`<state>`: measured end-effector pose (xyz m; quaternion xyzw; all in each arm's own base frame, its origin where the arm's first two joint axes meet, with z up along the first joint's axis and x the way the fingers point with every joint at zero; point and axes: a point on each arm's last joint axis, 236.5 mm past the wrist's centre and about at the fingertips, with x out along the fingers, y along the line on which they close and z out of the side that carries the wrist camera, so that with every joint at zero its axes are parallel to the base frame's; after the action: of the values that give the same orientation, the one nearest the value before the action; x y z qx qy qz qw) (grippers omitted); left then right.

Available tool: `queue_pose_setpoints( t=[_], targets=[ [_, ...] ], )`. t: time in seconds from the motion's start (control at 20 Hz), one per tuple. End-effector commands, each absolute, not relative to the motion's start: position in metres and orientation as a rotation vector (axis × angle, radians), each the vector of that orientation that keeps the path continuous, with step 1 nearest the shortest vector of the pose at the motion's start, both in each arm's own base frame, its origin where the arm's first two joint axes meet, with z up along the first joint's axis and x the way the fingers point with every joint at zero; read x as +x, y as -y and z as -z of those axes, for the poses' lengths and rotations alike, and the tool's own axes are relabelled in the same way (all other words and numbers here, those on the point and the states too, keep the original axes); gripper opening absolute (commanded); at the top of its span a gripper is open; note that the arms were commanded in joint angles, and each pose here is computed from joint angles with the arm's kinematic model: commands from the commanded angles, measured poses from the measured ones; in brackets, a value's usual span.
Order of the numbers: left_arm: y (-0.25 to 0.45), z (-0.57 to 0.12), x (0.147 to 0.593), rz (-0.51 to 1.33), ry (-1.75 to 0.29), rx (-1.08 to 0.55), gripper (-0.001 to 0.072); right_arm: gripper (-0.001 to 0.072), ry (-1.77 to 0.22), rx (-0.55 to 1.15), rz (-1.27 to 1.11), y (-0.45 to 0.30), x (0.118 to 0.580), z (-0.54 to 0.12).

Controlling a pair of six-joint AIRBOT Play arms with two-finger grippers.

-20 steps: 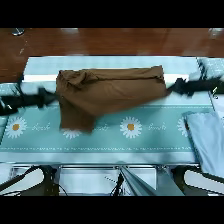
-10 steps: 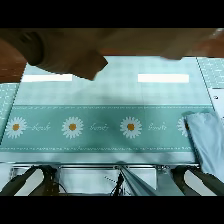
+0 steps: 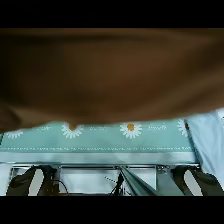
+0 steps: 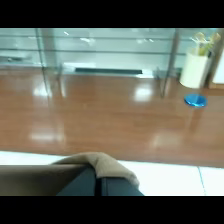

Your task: Fold the shirts.

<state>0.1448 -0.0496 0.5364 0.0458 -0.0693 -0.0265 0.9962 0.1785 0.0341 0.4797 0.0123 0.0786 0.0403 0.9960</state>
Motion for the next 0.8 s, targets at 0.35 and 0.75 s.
queue_pose_setpoints(
  t=[0.35, 0.75],
  targets=[
    [0.000, -0.346, 0.245, 0.009, -0.310, -0.149, 0.0023, 0.0026, -0.555, 0.156, -0.108, -0.024, 0.237, -0.333],
    [0.012, -0.166, 0.414, 0.171, -0.602, -0.506, 0.0023, 0.0025, -0.784, 0.432, -0.192, -0.012, 0.404, -0.132]
  ],
)
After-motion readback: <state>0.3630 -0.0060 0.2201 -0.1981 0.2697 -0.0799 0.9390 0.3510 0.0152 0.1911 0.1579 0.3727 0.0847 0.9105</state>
